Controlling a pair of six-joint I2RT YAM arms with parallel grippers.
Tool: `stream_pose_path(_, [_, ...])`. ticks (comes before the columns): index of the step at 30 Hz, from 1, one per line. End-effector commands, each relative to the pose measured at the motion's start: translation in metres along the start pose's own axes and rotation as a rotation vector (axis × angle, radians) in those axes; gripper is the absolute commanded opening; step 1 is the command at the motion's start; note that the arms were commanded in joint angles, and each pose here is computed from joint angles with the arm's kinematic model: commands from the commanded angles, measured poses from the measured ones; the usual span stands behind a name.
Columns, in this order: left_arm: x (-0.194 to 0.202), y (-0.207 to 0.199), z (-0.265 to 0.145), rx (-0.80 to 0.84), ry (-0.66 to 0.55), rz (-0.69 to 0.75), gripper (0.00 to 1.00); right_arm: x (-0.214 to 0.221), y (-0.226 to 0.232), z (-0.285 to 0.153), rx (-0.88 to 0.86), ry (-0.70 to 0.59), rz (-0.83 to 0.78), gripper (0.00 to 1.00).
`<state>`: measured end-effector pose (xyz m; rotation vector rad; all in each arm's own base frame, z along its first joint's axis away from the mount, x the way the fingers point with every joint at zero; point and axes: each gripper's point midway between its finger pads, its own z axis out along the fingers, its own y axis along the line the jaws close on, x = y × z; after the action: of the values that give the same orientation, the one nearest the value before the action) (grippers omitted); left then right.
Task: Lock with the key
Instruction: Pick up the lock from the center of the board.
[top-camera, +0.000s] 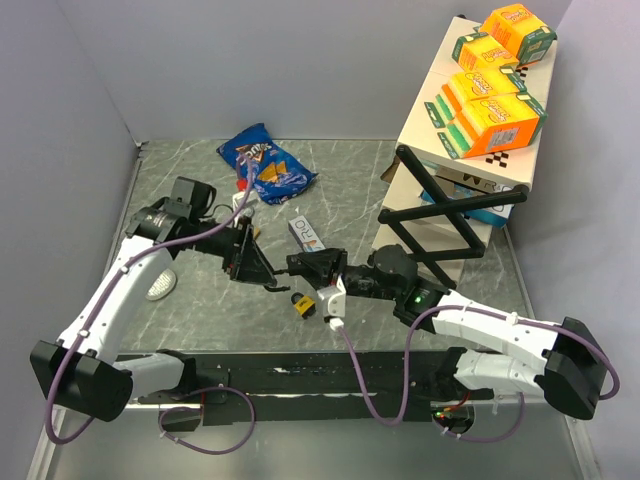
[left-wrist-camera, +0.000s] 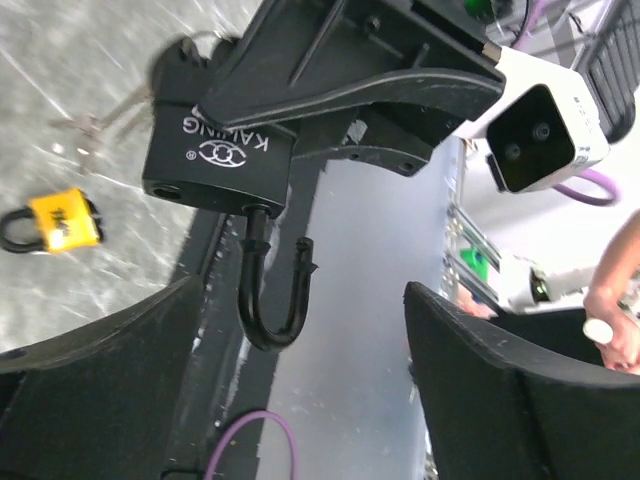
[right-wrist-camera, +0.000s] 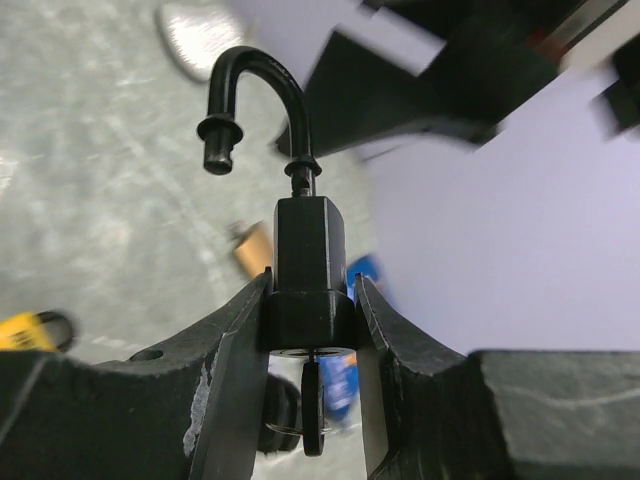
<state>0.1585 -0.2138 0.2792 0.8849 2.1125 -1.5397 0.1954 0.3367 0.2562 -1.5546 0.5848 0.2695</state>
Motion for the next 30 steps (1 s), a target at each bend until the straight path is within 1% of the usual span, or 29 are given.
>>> stream_pose_path(1, [0.009, -0.016, 0.006, 0.081, 0.028, 0.015, 0.8, -0.063, -0.074, -0.014, 0.277, -0.192, -0.325, 0.0])
stream_pose_path(3, [0.011, -0.018, 0.008, 0.094, 0.044, 0.009, 0.75, -0.066, -0.075, -0.015, 0.288, -0.205, -0.349, 0.0])
stream_pose_path(4, [0.013, -0.017, 0.008, 0.094, 0.049, 0.018, 0.69, -0.066, -0.075, -0.014, 0.29, -0.205, -0.354, 0.0])
stream_pose_path(6, [0.016, -0.017, 0.009, 0.104, 0.067, 0.004, 0.65, -0.068, -0.075, -0.014, 0.294, -0.214, -0.364, 0.0])
stream_pose_path(7, [0.017, -0.017, 0.01, 0.109, 0.073, 0.015, 0.6, -0.067, -0.075, -0.013, 0.294, -0.211, -0.371, 0.0])
stream_pose_path(9, [0.019, -0.017, 0.01, 0.115, 0.084, 0.004, 0.56, -0.068, -0.074, -0.013, 0.289, -0.214, -0.37, 0.0])
stream_pose_path(10, [0.018, -0.016, 0.01, 0.112, 0.084, 0.014, 0.52, -0.068, -0.073, -0.012, 0.286, -0.214, -0.37, 0.0])
stream_pose_path(12, [0.015, -0.015, 0.01, 0.108, 0.078, 0.033, 0.47, -0.067, -0.072, -0.012, 0.281, -0.215, -0.369, 0.0])
stream_pose_path(13, [0.014, -0.014, 0.01, 0.103, 0.077, 0.031, 0.42, -0.068, -0.071, -0.012, 0.275, -0.22, -0.366, 0.0])
stream_pose_path(15, [0.011, -0.015, 0.01, 0.098, 0.069, 0.048, 0.38, -0.069, -0.069, -0.012, 0.266, -0.225, -0.361, 0.0])
stream_pose_path(16, [0.009, -0.015, 0.01, 0.095, 0.064, 0.053, 0.37, -0.069, -0.066, -0.012, 0.255, -0.231, -0.354, 0.0])
stream_pose_path(24, [0.002, -0.012, 0.009, 0.062, 0.039, 0.088, 0.39, -0.069, -0.058, -0.013, 0.217, -0.238, -0.321, 0.0])
stream_pose_path(27, [-0.002, -0.012, 0.01, 0.052, 0.03, 0.102, 0.36, -0.068, -0.055, -0.013, 0.208, -0.235, -0.307, 0.0])
stream_pose_path(29, [-0.003, -0.014, 0.01, 0.052, 0.029, 0.115, 0.26, -0.068, -0.054, -0.014, 0.205, -0.235, -0.304, 0.0])
stream_pose_path(30, [-0.003, -0.014, 0.011, 0.045, 0.031, 0.117, 0.14, -0.067, -0.052, -0.013, 0.194, -0.23, -0.296, 0.0])
